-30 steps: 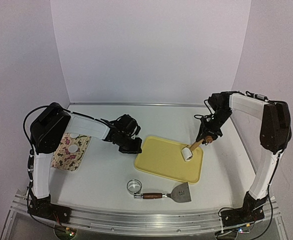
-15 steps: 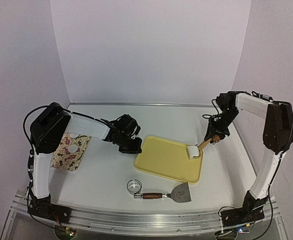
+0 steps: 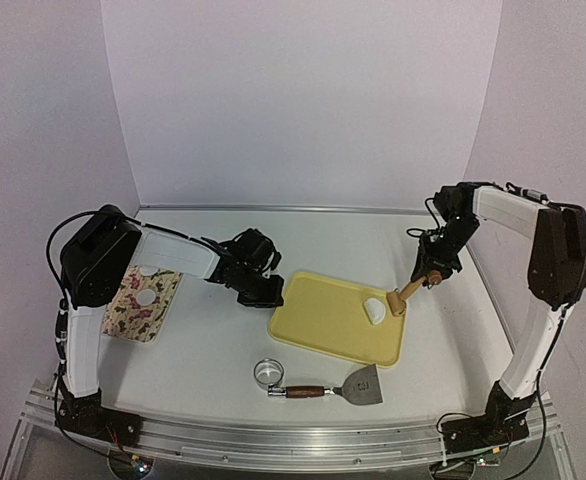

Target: Roll out the dumpling wrappers from the dough

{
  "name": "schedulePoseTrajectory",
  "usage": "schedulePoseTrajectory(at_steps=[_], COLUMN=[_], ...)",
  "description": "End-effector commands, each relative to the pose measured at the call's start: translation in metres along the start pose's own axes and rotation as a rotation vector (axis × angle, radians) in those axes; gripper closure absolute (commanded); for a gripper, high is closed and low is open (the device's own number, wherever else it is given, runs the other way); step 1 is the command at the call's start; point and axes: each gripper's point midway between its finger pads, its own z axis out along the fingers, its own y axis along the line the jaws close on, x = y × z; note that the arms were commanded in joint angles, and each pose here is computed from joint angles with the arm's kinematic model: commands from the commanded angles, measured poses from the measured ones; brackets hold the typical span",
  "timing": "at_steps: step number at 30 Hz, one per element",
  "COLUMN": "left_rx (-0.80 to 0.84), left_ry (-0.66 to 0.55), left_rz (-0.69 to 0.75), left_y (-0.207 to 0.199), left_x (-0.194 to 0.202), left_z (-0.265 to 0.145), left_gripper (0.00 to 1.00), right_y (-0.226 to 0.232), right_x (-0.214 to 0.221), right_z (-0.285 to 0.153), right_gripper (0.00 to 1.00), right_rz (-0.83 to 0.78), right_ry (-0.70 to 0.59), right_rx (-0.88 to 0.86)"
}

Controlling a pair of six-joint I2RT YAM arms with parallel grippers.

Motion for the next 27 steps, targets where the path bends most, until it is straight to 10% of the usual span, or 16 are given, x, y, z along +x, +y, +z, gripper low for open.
schedulePoseTrajectory(at_steps=[1,27], left_rx=[-0.231,-0.052], left_ry=[0.147,0.142], left_rz=[-0.048,-0.264], left_y=[0.073,0.042], left_x=[0.040,0.062], left_z=[0.002,-0.019], left_gripper=[1.00,0.98], right_y=[-0.021,0.101], right_x=[0.001,0.034], right_z=[-0.014,-0.072], right_gripper=[1.00,1.00], right_rz=[0.040,-0.026], right_ry=[-0.028,-0.196], right_rx=[0.100,-0.096])
